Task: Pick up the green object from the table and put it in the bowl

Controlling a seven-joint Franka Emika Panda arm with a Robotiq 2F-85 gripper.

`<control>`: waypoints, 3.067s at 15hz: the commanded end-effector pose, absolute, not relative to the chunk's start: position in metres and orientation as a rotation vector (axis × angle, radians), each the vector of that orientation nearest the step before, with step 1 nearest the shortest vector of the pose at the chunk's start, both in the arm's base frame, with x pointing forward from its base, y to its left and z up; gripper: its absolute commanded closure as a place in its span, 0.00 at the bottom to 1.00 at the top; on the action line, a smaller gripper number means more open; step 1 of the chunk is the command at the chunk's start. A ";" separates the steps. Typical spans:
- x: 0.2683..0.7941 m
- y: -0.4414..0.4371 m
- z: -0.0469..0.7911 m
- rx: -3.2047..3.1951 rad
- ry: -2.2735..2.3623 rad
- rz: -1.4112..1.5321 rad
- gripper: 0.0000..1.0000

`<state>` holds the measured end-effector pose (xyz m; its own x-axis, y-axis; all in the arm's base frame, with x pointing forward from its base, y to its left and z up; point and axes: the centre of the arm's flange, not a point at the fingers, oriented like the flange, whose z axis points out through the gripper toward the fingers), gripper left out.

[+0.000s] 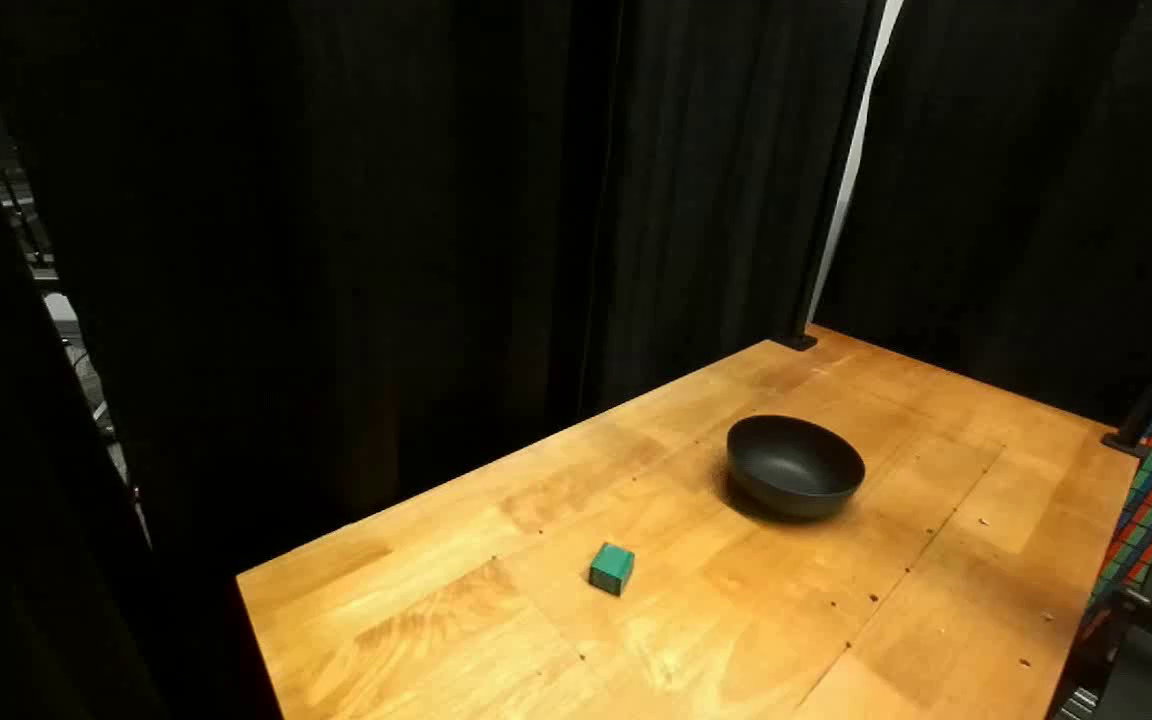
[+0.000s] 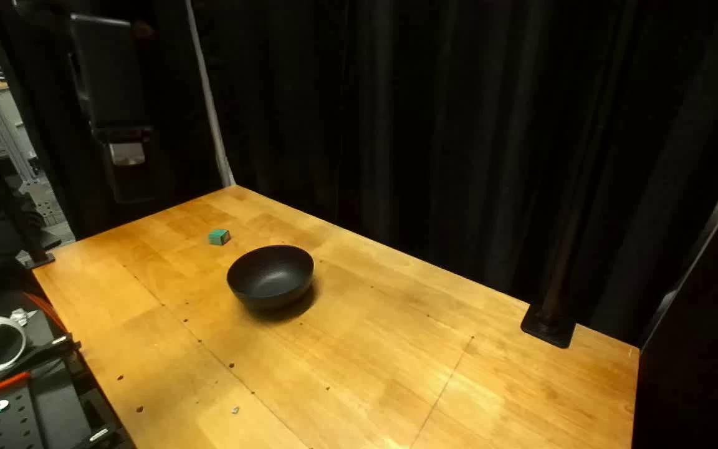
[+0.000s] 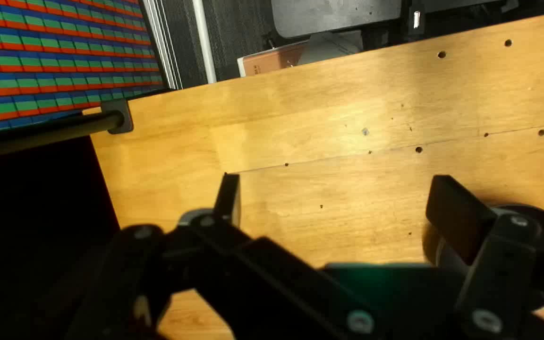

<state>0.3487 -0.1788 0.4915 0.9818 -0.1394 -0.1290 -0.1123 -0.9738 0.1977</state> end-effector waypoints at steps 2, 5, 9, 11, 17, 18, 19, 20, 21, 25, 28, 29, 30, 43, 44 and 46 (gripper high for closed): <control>0.350 -0.180 0.497 2.935 -0.191 -0.195 0.00; 0.371 -0.141 0.466 2.967 -0.199 -0.086 0.00; 0.415 -0.053 0.406 3.051 -0.090 0.045 0.00; 0.436 -0.007 0.377 3.065 -0.034 0.068 0.00; 0.476 0.127 0.296 3.068 0.149 0.107 0.00; 0.480 0.147 0.284 3.065 0.182 0.130 0.00; 0.484 0.162 0.274 3.068 0.210 0.146 0.00; 0.489 0.178 0.263 3.070 0.235 0.165 0.00; 0.493 0.191 0.254 3.077 0.261 0.177 0.00; 0.503 0.234 0.214 3.086 0.365 0.228 0.00; 0.507 0.260 0.183 3.076 0.450 0.218 0.00; 0.508 0.267 0.176 3.079 0.469 0.215 0.00; 0.508 0.276 0.165 3.073 0.485 0.221 0.00; 0.533 0.321 0.128 2.942 0.561 0.399 0.51; 0.535 0.319 0.131 2.929 0.554 0.405 0.58; 0.538 0.311 0.138 2.906 0.536 0.398 0.73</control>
